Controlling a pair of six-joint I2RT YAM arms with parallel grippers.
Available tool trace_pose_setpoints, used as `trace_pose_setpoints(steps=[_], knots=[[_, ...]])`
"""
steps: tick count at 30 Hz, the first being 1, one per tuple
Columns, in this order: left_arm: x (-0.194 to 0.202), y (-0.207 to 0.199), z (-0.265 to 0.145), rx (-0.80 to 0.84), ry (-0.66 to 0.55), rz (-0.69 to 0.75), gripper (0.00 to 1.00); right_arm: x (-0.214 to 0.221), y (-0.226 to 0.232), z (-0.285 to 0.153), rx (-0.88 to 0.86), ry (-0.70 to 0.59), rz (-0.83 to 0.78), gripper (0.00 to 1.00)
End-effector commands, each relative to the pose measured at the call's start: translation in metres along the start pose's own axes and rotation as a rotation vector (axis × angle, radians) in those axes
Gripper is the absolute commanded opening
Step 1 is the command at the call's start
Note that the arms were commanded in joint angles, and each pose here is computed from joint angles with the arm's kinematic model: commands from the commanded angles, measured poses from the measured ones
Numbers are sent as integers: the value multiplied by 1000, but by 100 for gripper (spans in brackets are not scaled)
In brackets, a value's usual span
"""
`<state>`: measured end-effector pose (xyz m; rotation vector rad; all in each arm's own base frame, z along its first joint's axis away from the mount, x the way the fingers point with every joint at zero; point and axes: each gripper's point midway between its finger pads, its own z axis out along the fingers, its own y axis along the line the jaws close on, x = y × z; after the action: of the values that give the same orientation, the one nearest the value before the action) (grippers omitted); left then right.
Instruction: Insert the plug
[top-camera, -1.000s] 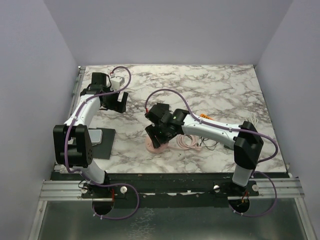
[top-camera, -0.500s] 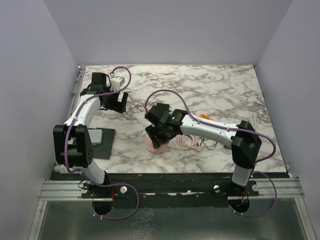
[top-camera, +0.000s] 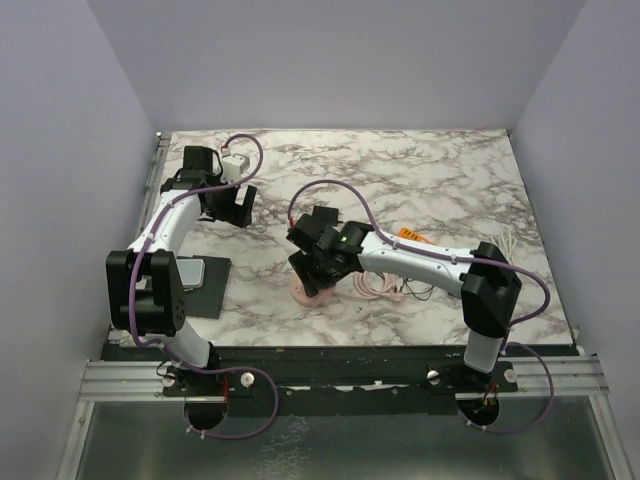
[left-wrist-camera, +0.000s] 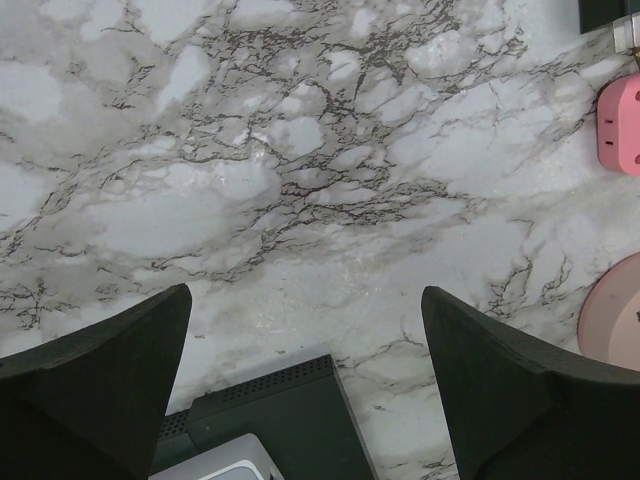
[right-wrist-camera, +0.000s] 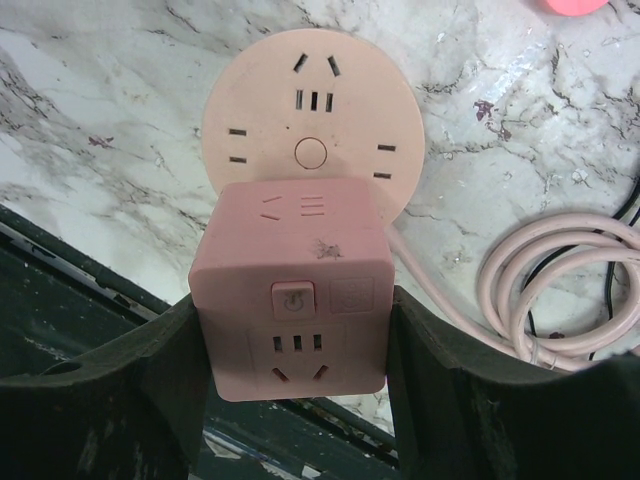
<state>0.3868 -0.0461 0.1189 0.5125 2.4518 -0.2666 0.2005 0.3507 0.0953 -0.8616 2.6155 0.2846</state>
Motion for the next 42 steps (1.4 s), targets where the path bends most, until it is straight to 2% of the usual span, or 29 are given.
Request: trace_pose_setpoints(steps=[1,10,27,42], knots=[[-2,-2,-10,-3,-21,24,99,2,-5,13,83,-4,-11,1],[0,-3,-12,1,-15,31,99,-2,-4,9,135,-42,-36,1],[0,-5,-14,6,-17,27,99,16,-12,8,165,-21,-61,1],[0,-4,-13,9,-13,28,99,28,-7,24,165,18,-85,1]])
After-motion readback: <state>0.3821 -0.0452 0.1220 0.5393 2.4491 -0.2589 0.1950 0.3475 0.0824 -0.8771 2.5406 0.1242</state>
